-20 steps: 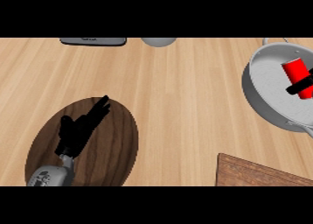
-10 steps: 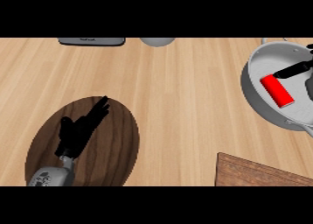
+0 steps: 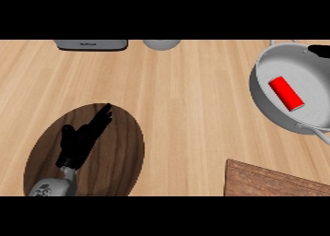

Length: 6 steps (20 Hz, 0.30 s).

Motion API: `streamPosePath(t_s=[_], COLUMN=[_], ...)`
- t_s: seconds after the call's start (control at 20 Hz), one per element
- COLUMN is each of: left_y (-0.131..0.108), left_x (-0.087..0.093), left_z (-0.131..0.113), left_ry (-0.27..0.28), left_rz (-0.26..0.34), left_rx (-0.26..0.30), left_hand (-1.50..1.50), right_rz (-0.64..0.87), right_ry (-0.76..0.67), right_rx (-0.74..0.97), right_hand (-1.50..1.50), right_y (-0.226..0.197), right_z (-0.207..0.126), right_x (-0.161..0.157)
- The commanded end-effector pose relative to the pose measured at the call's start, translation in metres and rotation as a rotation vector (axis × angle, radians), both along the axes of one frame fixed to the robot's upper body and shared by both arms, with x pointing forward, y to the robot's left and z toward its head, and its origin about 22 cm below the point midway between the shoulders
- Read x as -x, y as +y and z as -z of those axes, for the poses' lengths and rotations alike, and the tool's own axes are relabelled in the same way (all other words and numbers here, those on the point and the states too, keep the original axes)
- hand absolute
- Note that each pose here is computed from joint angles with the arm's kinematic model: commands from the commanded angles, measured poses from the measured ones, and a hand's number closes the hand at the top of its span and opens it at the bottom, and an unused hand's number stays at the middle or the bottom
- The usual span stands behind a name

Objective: Pick the can from the cutting board and place it in the pot

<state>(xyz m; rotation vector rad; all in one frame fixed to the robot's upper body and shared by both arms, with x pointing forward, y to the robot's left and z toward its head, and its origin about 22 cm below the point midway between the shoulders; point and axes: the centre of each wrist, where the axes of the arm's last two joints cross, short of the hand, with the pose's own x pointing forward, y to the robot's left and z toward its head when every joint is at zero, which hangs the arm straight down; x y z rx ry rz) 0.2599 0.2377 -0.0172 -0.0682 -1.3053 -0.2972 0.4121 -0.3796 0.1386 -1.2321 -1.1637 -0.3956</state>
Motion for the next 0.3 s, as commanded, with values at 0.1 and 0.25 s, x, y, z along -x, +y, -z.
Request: streamPosePath(t_s=[0.1, 0.25], left_y=[0.0, 0.002], left_x=[0.006, 0.017], left_z=[0.006, 0.004], left_ry=[0.027, 0.038], left_rz=[-0.021, -0.046], left_rx=[-0.016, 0.005], left_hand=[0.0, 0.0], right_rz=[0.108, 0.102], right_ry=[-0.209, -0.29], right_rx=[0.018, 0.009], right_hand=[-1.5, -1.5], right_y=[-0.035, -0.055], right_z=[-0.003, 0.002], right_x=[0.026, 0.058])
